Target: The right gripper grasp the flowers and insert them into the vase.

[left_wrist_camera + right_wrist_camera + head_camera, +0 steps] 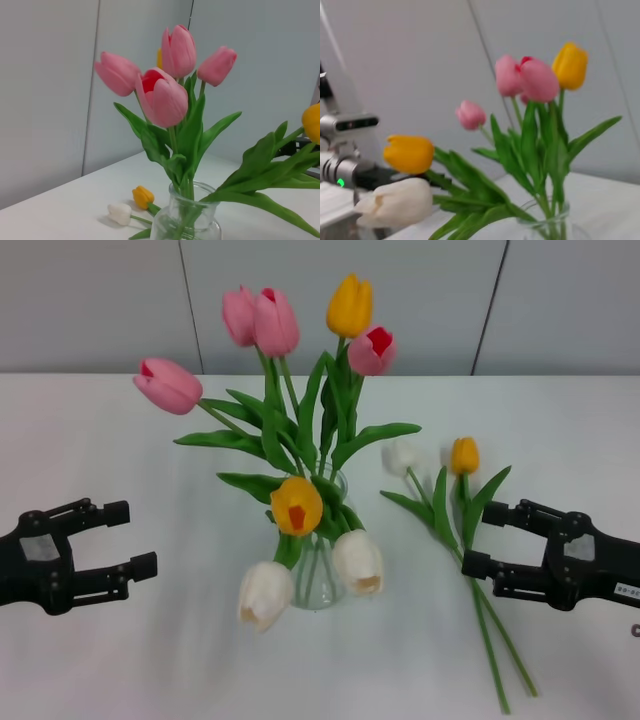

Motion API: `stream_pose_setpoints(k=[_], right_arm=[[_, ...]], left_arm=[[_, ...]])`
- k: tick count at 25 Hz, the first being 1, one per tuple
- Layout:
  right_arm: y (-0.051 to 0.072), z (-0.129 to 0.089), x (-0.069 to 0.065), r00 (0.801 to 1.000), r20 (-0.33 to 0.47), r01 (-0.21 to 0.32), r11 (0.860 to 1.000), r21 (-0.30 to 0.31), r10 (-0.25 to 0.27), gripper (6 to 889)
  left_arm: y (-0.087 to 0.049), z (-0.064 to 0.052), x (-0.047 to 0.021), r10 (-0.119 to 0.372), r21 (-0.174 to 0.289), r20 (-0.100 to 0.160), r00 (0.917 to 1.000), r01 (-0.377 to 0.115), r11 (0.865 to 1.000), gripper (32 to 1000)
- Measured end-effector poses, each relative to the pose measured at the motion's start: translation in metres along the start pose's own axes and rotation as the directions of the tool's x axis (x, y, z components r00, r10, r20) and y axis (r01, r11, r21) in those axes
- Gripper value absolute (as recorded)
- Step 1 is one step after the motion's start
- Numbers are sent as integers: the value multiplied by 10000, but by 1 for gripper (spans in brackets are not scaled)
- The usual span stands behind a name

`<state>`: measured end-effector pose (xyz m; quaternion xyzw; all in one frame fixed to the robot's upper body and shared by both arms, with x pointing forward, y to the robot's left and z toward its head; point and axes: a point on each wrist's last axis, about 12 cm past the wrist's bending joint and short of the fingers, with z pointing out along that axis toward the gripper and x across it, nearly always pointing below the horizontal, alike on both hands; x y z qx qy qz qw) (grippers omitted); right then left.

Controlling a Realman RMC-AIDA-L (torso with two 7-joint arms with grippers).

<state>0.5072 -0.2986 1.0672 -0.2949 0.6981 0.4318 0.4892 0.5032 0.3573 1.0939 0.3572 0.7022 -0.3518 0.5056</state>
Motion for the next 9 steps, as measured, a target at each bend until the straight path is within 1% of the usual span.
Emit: stream_pose_setpoints(k=[2, 4, 9], right_arm=[[1, 25, -35, 9993, -352, 112, 9998, -192, -119, 880], [5, 46, -37, 9986, -508, 119, 9995, -291, -134, 880], [12, 71, -49, 9985, -531, 135, 9990, -426, -158, 880]], left_arm=[[-2, 3, 2, -6, 5, 5, 10000, 6, 10000, 888], [-3, 12, 0, -5, 20, 17, 10000, 5, 10000, 888], [-2, 32, -9, 20, 57, 41, 10000, -20, 10000, 888]])
